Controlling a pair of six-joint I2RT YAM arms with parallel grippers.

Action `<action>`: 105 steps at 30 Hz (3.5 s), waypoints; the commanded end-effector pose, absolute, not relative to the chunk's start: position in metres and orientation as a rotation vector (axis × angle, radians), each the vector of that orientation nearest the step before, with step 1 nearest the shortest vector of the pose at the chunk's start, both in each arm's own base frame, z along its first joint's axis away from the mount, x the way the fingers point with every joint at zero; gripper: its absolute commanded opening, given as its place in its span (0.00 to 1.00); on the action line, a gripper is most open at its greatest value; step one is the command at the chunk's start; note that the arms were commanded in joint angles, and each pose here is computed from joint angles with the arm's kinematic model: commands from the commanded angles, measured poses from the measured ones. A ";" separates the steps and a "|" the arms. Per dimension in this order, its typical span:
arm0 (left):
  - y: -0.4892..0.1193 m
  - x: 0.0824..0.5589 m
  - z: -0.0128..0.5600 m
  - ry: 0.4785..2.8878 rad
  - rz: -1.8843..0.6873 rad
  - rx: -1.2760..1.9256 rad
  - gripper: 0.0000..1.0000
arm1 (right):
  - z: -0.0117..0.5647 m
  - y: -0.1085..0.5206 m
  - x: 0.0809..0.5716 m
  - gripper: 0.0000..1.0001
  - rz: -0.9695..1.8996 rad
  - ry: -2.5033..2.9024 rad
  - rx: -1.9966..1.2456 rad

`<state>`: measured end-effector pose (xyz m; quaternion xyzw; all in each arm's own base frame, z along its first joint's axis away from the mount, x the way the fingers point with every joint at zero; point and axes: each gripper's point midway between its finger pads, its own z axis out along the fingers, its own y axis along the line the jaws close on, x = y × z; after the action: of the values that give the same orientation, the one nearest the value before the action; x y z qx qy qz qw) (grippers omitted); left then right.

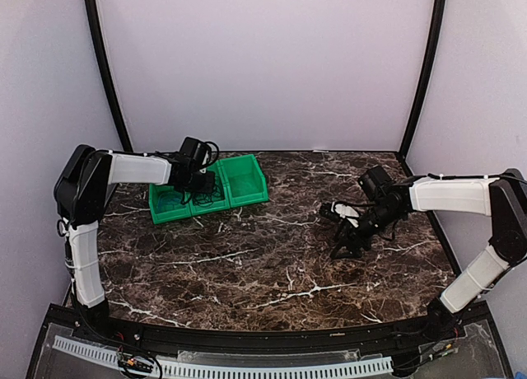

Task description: Untangle the cables

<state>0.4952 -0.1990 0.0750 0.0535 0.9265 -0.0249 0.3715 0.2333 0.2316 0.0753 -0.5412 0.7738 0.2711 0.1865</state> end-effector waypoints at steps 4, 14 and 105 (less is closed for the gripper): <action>-0.204 0.489 0.090 2.391 -0.125 0.135 0.00 | 0.077 0.232 0.235 0.72 0.760 2.169 -1.534; -0.195 0.472 0.162 2.296 -0.170 0.093 0.39 | 0.076 0.232 0.235 0.72 0.761 2.171 -1.536; -0.140 0.274 0.066 2.475 -0.187 -0.348 0.46 | 0.138 0.221 0.301 0.73 0.599 2.137 -1.336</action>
<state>0.2898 -0.1343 0.0743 -0.1233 0.9357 -0.0379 0.3283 0.2712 0.2314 0.1300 -0.5301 0.7703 0.2488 0.2524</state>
